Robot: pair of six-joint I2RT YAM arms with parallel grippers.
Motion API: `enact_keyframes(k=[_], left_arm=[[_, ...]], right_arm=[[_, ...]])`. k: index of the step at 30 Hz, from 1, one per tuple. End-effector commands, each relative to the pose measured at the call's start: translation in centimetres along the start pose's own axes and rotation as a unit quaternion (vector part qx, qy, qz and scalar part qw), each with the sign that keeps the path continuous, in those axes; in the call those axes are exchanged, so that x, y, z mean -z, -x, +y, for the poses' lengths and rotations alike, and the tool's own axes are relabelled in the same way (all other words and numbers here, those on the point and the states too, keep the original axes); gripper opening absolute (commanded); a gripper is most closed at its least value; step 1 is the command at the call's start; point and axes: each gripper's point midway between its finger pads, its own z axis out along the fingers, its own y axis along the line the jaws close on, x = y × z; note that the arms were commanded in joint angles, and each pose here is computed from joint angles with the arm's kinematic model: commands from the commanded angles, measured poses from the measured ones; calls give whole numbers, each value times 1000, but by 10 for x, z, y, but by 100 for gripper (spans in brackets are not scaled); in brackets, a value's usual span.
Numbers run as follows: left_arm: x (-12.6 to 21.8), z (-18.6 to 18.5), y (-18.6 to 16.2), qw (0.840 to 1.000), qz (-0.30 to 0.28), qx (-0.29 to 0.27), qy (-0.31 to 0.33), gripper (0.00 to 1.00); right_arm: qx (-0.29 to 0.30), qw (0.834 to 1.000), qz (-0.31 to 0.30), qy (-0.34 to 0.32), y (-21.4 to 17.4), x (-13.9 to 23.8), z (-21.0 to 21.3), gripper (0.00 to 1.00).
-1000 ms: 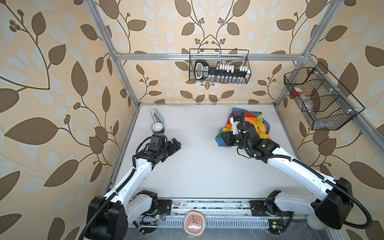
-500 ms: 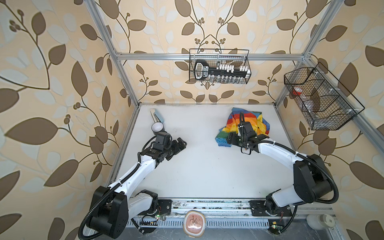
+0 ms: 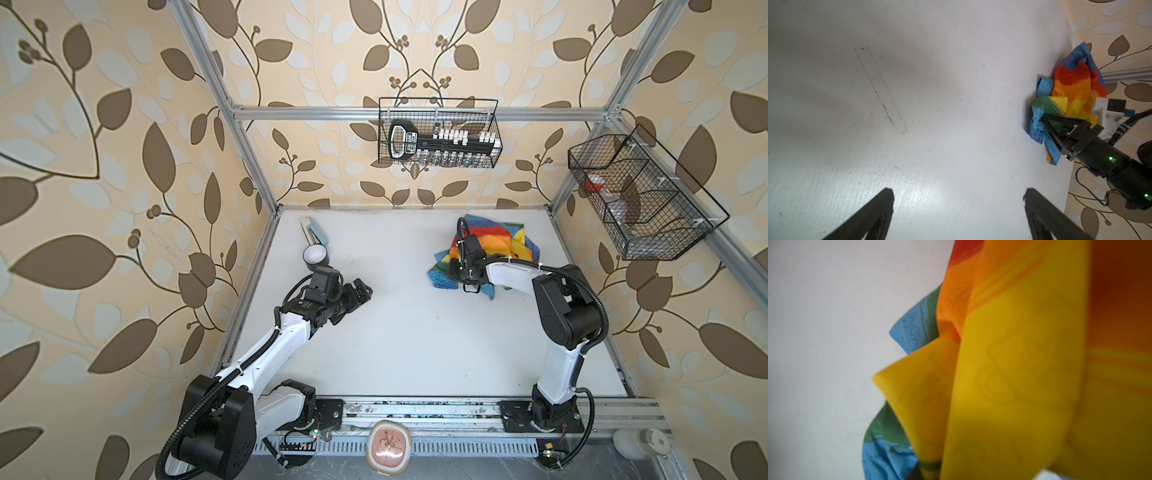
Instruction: Zip up the jacket
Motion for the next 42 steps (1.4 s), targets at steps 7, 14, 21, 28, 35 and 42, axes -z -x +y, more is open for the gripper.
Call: enact_keyframes(k=[7, 14, 21, 28, 35, 42], left_arm=[[17, 12, 35, 999, -29, 37, -17, 98], [40, 33, 65, 995, -55, 83, -12, 97], [55, 33, 81, 993, -71, 93, -25, 97], [53, 24, 80, 993, -64, 88, -50, 97], [29, -8, 65, 997, -38, 38, -52, 98], [-27, -45, 46, 999, 16, 4, -43, 96]], right_arm=[[122, 979, 5, 161, -17, 67, 163, 0], [214, 930, -12, 299, -35, 177, 284, 0], [191, 916, -52, 349, 9, 242, 282, 0], [58, 951, -106, 285, 69, 244, 120, 0], [-96, 984, -106, 109, 33, 207, -79, 4], [-129, 985, -102, 46, -6, 197, -131, 85]])
